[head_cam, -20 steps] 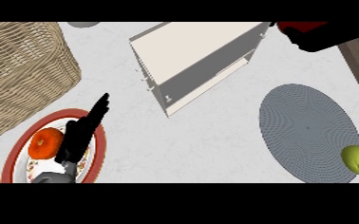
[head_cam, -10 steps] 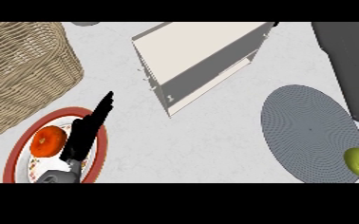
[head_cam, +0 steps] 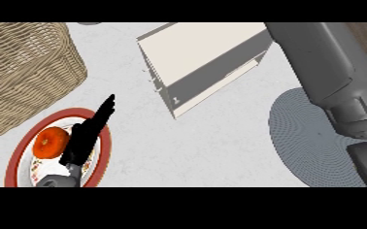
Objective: Pick the can from the placemat and place it in the tiered shelf
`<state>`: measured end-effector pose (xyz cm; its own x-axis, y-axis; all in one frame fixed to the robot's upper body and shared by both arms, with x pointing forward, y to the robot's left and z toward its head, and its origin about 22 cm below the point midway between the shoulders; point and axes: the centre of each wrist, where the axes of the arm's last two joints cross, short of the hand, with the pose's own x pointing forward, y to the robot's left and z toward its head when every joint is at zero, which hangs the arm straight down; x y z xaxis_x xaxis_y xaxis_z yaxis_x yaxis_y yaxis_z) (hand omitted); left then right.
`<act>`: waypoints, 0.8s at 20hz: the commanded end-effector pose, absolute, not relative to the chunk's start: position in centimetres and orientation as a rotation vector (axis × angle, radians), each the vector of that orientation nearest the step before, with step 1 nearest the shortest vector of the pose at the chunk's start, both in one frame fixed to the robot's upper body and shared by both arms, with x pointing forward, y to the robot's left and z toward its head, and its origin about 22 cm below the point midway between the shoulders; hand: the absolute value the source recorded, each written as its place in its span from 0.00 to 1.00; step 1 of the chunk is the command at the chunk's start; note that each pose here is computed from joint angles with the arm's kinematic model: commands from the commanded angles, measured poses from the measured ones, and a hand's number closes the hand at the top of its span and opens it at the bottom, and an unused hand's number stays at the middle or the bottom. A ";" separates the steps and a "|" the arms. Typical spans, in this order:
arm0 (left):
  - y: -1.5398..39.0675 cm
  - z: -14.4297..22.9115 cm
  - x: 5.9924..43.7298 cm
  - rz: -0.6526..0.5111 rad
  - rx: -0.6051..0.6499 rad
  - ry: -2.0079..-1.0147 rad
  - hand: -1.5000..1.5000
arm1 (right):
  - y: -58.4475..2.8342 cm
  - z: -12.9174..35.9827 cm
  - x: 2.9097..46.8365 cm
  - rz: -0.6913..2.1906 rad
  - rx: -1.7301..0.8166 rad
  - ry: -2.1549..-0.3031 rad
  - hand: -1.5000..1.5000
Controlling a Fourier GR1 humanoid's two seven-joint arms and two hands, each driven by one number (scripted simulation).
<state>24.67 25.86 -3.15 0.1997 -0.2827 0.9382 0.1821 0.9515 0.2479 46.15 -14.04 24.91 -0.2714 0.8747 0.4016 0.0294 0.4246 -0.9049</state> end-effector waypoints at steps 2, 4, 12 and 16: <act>26.7 -1.9 25.0 -0.339 0.085 -1.335 0.50 | -12.3 22.2 47.2 1.087 -0.771 -1.563 1.00; 25.3 -4.3 24.9 -0.339 0.086 -1.326 0.50 | -11.2 21.4 47.0 0.959 -0.490 -1.584 1.00; 25.4 -2.7 25.2 -0.321 0.072 -1.352 0.50 | -12.4 19.2 47.5 0.462 0.002 -1.536 0.00; 25.0 -2.9 25.5 -0.324 0.097 -1.324 0.50 | -13.5 20.7 47.8 0.322 0.046 -1.616 0.00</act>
